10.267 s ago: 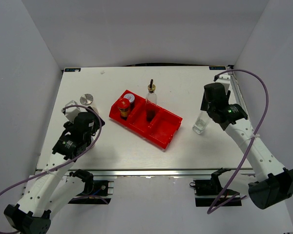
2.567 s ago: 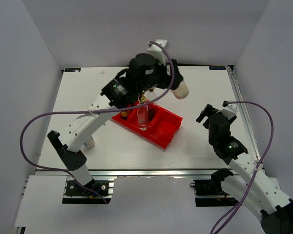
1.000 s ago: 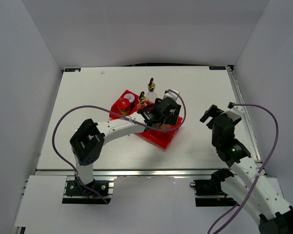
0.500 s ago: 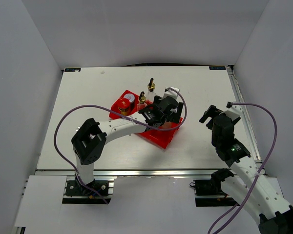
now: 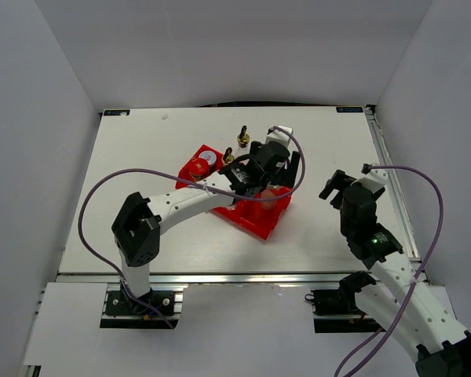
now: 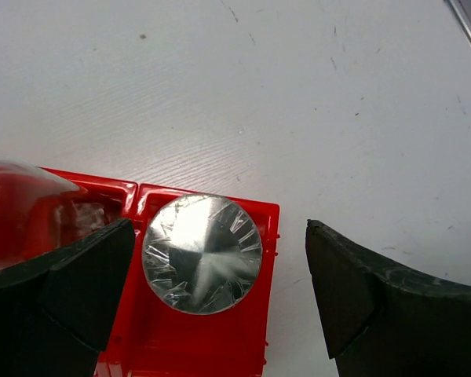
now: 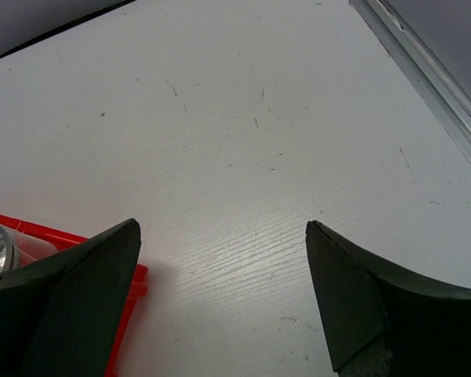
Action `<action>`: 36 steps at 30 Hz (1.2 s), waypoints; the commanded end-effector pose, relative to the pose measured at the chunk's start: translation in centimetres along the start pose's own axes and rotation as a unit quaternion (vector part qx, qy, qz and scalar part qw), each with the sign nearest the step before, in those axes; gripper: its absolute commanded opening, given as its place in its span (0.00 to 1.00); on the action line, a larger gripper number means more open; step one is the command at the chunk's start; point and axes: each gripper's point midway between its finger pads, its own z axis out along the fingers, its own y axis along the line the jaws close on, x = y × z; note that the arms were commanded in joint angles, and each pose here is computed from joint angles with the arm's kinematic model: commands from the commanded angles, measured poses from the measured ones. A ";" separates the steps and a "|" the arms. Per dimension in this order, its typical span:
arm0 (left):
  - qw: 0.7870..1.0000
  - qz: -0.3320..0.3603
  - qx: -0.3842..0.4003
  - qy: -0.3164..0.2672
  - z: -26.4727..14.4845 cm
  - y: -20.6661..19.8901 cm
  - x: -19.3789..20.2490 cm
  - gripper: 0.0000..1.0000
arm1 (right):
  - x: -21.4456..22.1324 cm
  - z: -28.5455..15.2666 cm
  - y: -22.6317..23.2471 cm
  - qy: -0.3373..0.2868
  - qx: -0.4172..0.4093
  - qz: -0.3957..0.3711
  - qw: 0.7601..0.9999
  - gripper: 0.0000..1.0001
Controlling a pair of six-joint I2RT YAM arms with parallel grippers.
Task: Organize the condiment bottles
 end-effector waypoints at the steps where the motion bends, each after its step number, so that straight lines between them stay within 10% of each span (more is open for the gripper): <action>1: 0.999 -0.018 -0.014 -0.045 -4.3 0.7 -5.9 0.98 | -1.4 -0.1 0.4 -0.018 -0.010 0.001 1.000 0.89; 10: 0.993 -0.016 -0.070 -0.098 -9.0 2.8 -13.2 0.98 | -1.4 -0.1 0.5 -0.018 -0.012 -0.005 1.000 0.89; 20: 0.947 -0.162 -0.215 -0.174 -16.2 17.7 -16.0 0.98 | -1.0 0.3 0.6 -0.011 -0.010 -0.013 1.000 0.90; 28: 0.868 -0.277 -0.394 -0.120 -19.9 32.2 -5.5 0.98 | -0.9 0.4 0.6 -0.010 -0.010 -0.013 1.000 0.89; 36: 0.807 -0.360 -0.466 -0.050 -22.5 36.9 5.9 0.98 | -0.6 0.6 0.5 -0.002 -0.004 -0.021 1.000 0.89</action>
